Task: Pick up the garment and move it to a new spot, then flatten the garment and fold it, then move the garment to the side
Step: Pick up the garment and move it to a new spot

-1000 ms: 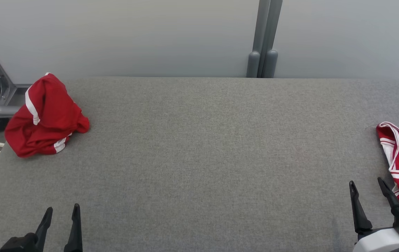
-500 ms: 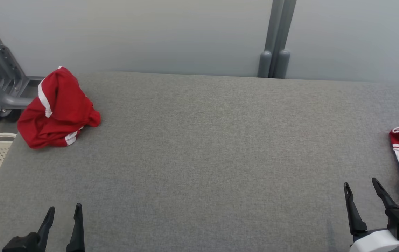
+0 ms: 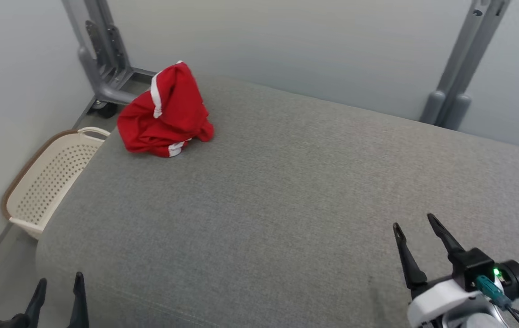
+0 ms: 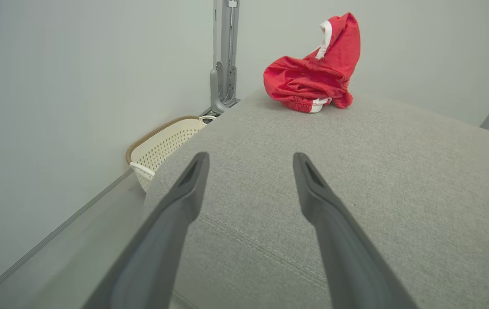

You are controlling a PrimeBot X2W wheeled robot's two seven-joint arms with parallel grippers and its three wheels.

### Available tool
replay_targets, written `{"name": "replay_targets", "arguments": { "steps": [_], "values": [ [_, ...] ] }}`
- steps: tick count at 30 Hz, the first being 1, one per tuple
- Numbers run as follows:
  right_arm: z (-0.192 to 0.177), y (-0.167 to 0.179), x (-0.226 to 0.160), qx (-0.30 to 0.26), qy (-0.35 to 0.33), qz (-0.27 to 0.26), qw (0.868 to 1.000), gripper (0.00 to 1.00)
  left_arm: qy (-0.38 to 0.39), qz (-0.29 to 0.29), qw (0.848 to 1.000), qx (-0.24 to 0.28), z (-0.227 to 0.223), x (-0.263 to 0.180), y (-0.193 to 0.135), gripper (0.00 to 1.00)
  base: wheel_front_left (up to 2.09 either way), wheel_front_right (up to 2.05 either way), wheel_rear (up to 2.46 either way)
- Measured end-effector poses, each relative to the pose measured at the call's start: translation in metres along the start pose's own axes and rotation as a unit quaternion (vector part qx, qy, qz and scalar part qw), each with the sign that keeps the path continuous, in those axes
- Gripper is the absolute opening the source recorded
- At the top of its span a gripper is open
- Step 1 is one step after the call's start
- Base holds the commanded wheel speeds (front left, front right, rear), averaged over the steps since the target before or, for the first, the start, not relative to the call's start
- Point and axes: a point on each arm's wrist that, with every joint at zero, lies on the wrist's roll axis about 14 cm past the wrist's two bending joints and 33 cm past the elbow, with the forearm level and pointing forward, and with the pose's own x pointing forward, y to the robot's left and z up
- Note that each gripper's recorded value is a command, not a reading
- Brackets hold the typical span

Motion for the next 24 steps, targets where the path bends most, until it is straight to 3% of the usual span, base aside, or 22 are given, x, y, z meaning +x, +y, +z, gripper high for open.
{"name": "replay_targets", "arguments": {
  "steps": [5, 10, 19, 24],
  "values": [
    [0.022, 0.054, 0.041, 0.004, -0.033, 0.090, 0.995, 1.00, -0.015, 0.078, 0.997, -0.015, 0.004, -0.031, 0.038, 1.00, 0.00, 0.00, 0.00],
    [0.020, 0.078, 0.057, 0.010, -0.032, 0.134, 0.990, 1.00, -0.022, 0.115, 0.993, -0.027, 0.006, -0.047, 0.048, 1.00, 0.00, 0.00, 0.00],
    [0.015, 0.059, 0.057, 0.016, -0.026, 0.107, 0.994, 1.00, -0.020, 0.115, 0.992, -0.037, 0.004, -0.047, 0.044, 1.00, 0.00, 0.00, 0.00],
    [0.010, 0.034, 0.049, 0.016, -0.023, 0.067, 0.997, 1.00, -0.049, 0.092, 0.993, -0.052, 0.032, -0.015, 0.032, 1.00, 0.00, 0.00, 0.00]
  ]
}}
